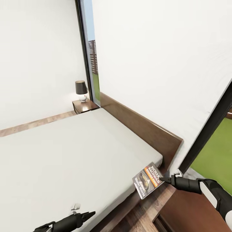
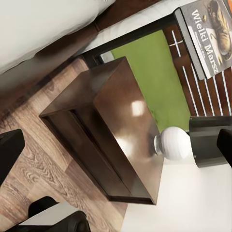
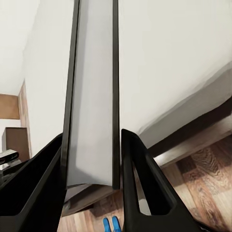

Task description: In the bedroom, move the book from the bed onto either nightstand, and place the two sandals side by side next to the bed.

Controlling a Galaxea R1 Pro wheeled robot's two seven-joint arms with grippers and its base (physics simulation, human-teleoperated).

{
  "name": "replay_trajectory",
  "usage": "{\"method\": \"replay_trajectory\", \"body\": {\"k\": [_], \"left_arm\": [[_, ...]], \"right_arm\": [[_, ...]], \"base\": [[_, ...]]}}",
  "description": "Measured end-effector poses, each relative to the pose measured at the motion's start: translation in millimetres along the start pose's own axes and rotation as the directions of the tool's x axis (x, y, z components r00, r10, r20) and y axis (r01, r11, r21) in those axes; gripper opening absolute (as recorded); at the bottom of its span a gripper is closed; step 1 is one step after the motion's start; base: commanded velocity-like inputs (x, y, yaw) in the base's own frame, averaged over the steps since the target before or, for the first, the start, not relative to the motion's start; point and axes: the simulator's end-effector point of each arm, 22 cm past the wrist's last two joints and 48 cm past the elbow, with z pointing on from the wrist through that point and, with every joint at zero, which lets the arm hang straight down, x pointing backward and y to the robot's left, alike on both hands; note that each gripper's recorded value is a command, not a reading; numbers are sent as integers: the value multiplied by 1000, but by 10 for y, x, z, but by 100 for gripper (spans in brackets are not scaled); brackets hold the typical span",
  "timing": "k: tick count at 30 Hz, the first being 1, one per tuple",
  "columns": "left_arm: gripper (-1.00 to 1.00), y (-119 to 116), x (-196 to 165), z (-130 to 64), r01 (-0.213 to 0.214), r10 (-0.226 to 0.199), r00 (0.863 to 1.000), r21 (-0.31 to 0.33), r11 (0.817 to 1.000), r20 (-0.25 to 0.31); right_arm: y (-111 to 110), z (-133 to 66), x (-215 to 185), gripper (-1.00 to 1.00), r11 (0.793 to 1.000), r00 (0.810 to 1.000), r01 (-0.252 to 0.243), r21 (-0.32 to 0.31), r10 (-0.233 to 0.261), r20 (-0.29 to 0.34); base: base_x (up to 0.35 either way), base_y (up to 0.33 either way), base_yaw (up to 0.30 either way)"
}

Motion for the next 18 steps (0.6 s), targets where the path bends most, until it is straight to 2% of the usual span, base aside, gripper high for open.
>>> {"method": "replay_trajectory", "body": {"k": [18], "left_arm": [[100, -82, -98, -15, -24, 24, 1000, 9, 1000, 15]], "right_arm": [[116, -66, -82, -100, 1000, 1000, 20, -10, -20, 20]], "base": [[0, 0, 0]]}}
